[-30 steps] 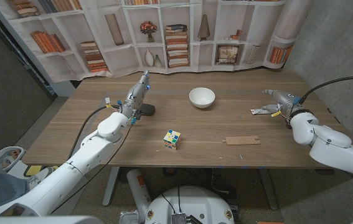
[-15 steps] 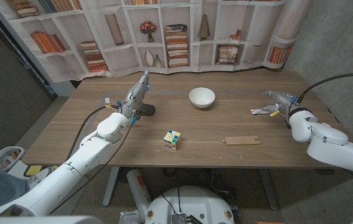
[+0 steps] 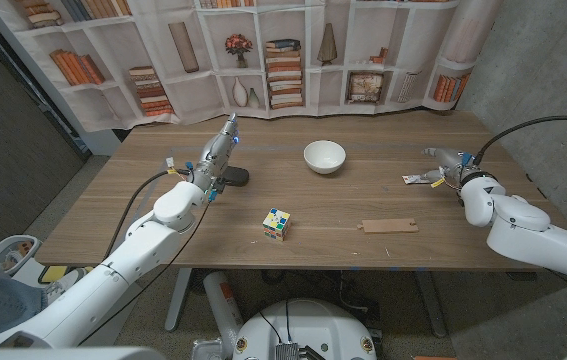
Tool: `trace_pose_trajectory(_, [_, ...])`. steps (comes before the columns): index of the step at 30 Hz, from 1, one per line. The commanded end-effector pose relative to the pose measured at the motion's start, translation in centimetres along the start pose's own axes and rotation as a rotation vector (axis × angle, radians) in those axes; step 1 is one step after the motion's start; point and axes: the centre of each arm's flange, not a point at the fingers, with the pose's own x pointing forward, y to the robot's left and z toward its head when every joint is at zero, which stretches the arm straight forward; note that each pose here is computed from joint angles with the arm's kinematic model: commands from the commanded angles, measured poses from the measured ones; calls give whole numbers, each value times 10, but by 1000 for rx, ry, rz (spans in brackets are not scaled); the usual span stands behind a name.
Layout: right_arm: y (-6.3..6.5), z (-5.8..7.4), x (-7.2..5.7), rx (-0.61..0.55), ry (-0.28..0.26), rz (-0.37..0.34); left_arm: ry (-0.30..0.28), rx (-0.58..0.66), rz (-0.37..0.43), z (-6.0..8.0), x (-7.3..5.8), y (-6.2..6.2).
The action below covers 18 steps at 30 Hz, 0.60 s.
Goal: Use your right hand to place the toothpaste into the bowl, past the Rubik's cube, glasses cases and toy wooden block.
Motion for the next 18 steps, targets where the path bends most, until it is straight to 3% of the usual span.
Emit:
trace_pose_trajectory(1, [5, 3, 8, -19, 15, 34, -1, -6, 6, -3, 0, 4])
trace_pose_trajectory(18, [8, 7, 16, -39, 29, 49, 3, -4, 14, -4, 3, 9])
